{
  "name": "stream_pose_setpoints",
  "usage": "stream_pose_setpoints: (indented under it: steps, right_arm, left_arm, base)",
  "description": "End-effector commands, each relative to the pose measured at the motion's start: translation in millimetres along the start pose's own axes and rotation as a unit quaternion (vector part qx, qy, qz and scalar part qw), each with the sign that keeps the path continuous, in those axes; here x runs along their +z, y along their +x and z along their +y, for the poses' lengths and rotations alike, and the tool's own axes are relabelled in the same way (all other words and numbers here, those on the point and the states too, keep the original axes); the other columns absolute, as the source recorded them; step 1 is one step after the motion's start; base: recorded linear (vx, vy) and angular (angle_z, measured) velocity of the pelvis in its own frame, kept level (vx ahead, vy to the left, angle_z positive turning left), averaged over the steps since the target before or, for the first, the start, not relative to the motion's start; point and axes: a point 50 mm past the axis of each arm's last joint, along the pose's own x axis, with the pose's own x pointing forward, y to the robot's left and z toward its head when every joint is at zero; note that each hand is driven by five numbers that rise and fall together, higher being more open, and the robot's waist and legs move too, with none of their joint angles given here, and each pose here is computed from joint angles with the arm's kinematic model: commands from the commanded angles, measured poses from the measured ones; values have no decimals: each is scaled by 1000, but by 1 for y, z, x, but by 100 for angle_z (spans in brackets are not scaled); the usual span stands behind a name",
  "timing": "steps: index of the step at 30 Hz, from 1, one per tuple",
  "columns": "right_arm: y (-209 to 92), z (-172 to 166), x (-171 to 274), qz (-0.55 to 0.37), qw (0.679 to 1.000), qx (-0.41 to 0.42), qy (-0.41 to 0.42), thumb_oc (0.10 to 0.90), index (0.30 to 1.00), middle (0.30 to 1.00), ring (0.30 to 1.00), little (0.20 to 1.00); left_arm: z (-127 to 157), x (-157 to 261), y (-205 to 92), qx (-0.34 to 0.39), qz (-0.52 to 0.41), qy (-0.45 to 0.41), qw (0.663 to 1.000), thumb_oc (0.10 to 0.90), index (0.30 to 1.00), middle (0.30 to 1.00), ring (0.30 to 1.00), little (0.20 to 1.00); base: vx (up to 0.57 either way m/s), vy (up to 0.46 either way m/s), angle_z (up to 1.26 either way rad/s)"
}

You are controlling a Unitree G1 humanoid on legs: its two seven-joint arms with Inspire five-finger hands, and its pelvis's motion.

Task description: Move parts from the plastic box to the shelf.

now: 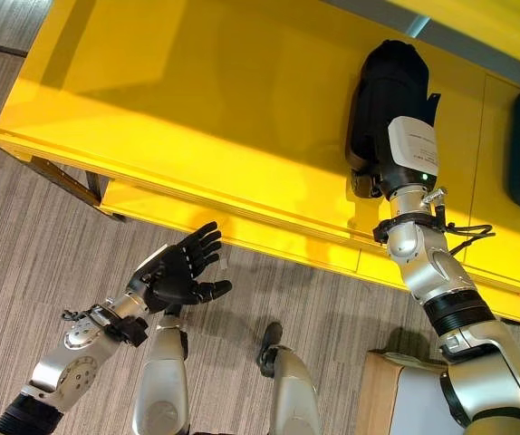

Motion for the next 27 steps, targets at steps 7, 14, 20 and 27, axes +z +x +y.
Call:
stream_pose_setpoints:
  steps: [7,14,20,27]
  right_arm:
    - [34,-73,-1,-11,993,-105,-58,400,300,300,300,300]
    - [43,-88,2,-9,990,-123,-63,400,300,300,300,300]
    - [48,-95,5,-12,989,-130,-70,400,300,300,300,300]
    - [53,-103,8,-14,987,-146,-73,400,300,300,300,300]
  left_arm:
    - [-22,34,8,-68,-106,10,992,900,1000,1000,1000,1000]
    - [-26,32,9,-77,-103,3,992,900,1000,1000,1000,1000]
    - [-28,31,9,-78,-106,-4,991,900,1000,1000,1000,1000]
    - [-29,31,9,-83,-111,-8,990,900,1000,1000,1000,1000]
  base:
    - [-12,9,-5]
    - [0,0,0]
    - [0,0,0]
    - [-5,7,-2]
